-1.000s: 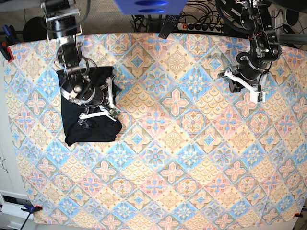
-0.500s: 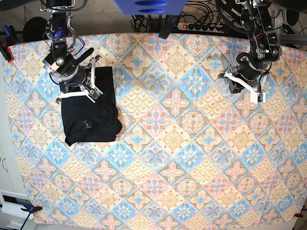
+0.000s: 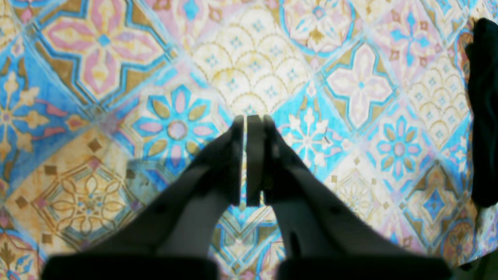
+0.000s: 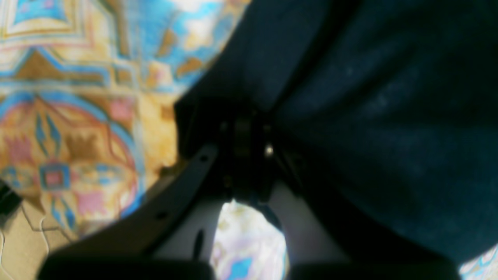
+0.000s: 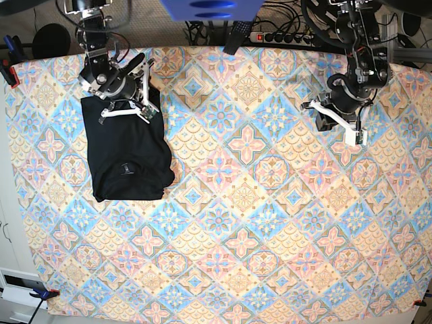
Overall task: Fold the T-shirt properly
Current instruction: 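Drag the folded shirt with the right gripper and flatten its edges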
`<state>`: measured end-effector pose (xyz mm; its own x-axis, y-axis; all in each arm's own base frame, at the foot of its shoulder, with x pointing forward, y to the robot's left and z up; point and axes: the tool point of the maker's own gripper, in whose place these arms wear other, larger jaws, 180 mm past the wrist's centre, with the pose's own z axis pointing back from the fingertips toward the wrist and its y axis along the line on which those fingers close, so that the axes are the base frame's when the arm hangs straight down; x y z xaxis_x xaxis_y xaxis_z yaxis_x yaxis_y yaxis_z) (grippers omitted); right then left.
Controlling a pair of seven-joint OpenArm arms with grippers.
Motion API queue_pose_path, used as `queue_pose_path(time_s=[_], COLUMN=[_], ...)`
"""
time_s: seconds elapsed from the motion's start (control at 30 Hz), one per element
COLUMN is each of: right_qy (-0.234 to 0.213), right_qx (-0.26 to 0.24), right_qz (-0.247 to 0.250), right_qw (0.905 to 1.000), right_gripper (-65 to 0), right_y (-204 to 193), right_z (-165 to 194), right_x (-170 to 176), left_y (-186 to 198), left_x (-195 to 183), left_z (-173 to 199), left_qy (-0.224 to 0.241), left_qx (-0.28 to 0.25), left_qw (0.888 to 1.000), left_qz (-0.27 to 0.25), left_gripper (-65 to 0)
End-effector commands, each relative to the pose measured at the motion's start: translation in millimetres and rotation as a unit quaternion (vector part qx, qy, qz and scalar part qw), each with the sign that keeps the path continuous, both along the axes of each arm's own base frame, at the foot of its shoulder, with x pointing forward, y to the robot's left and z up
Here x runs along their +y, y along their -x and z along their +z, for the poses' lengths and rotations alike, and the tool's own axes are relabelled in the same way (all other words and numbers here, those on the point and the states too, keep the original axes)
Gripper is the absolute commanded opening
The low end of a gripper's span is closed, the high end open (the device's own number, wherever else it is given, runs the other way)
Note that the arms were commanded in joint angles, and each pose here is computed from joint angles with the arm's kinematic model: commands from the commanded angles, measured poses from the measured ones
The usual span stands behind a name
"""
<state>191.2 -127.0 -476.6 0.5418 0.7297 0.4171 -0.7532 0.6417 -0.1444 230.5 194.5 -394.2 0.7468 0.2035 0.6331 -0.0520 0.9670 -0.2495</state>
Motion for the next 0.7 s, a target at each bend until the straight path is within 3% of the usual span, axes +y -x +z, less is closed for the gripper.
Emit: queue_pose_path(time_s=[0.0,0.2,0.57,0.67], right_qy=[-0.02,-0.022,-0.013,-0.003], right_qx=[0.001,-0.008,-0.132,-0.137], right_qz=[0.012,0.016,0.002,0.001], right_qw=[0.9997,0.9996,0.9912,0.9906], right_gripper=[-63.6,-63.6,-63.6,-63.6], right_y=[2,-2,-54,-47], right_z=[0,5,79,88], right_x=[12,14,2,0], left_y=[-7,-7,-4,4], left_x=[2,4,3,4], left_z=[10,10,8,4], left_qy=[-0.004,-0.006,-0.005,-0.007], left_qx=[-0.02,-0.02,-0.016,-0.007], left_qw=[1.0,1.0,1.0,1.0], left_qz=[-0.002,-0.002,-0.003,-0.004], left_gripper=[-65.0,-65.0,-65.0,-65.0])
